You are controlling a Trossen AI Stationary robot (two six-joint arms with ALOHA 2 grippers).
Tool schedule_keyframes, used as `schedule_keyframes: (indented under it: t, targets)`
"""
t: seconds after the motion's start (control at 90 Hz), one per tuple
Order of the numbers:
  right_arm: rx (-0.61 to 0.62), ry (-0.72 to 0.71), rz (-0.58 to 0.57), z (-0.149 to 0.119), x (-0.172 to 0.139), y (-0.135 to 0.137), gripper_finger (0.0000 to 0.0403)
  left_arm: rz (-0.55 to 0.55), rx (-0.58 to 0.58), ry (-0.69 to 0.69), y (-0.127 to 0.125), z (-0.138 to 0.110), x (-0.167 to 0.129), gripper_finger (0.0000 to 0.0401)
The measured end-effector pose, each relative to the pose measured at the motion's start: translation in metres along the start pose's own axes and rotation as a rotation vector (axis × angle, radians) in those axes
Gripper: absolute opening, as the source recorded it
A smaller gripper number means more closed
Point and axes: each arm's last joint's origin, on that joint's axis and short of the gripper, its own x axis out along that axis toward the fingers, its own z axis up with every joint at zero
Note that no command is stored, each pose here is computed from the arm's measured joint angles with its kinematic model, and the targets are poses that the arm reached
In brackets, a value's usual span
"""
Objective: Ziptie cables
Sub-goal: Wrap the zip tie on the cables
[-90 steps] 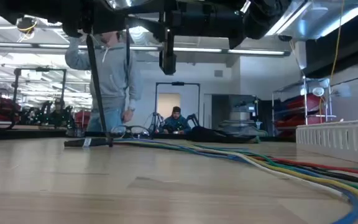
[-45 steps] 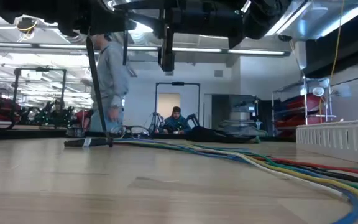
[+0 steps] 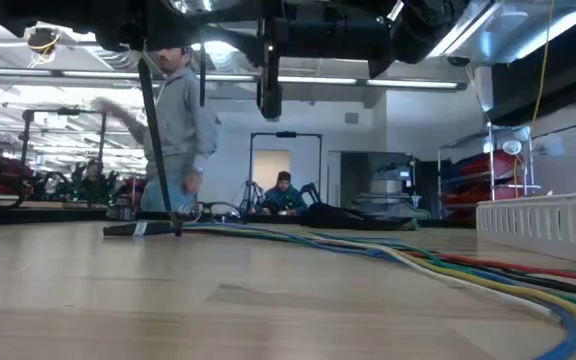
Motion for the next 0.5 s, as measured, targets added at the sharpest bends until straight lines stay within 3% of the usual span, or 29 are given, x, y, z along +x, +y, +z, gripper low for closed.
schedule_keyframes:
  t: [0.5]
  targets:
    - [-0.021, -0.01, -0.009, -0.001, 0.0003, 0.0005, 0.0, -0.033, -0.02, -0.007, -0.0004, -0.0024, 0.0029, 0.0]
